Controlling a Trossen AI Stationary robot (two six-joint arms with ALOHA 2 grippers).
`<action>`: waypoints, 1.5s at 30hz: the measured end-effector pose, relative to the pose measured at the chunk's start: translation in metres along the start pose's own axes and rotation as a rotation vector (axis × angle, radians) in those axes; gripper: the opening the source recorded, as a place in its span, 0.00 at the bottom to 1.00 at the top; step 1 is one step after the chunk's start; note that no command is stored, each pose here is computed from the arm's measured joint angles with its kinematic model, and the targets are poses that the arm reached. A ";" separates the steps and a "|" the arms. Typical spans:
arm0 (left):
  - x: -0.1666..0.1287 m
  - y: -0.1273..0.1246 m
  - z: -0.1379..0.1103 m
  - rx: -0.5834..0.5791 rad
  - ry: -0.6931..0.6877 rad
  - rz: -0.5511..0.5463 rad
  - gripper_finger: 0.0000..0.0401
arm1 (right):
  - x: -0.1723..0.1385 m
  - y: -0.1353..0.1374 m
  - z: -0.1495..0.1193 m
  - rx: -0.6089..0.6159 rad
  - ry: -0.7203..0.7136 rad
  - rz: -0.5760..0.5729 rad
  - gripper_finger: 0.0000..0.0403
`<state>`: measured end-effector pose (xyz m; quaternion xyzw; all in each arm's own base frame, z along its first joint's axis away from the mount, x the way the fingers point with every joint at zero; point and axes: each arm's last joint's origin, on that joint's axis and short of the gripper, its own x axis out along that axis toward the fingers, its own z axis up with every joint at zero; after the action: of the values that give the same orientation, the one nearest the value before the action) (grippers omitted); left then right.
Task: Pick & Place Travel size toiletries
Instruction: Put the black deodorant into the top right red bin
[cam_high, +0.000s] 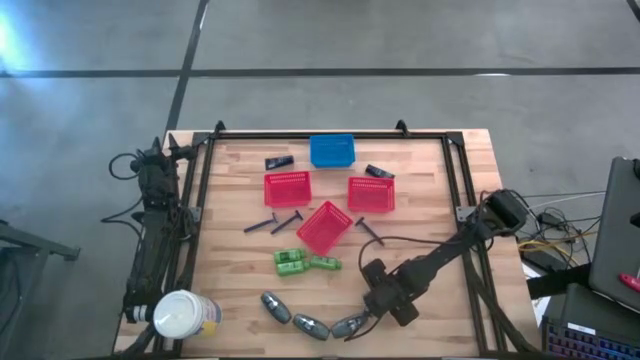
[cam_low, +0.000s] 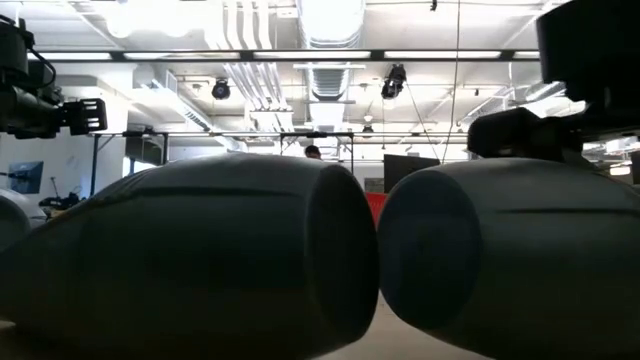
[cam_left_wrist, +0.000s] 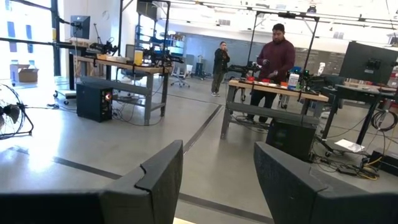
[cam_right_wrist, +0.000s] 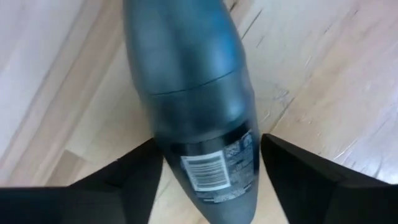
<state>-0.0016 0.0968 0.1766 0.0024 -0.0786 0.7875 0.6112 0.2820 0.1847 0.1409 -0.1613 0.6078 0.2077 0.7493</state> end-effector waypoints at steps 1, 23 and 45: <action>0.000 0.000 0.000 0.000 0.000 0.000 0.50 | 0.000 -0.001 0.001 0.002 -0.005 0.000 0.58; 0.000 0.000 0.000 0.000 0.001 0.000 0.50 | -0.110 -0.070 -0.050 0.676 -0.112 -0.092 0.46; 0.000 0.000 0.000 0.000 0.000 0.000 0.50 | -0.098 -0.237 -0.117 0.890 0.058 -0.163 0.48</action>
<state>-0.0015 0.0968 0.1766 0.0024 -0.0783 0.7874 0.6114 0.2867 -0.0885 0.2098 0.1235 0.6441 -0.1384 0.7421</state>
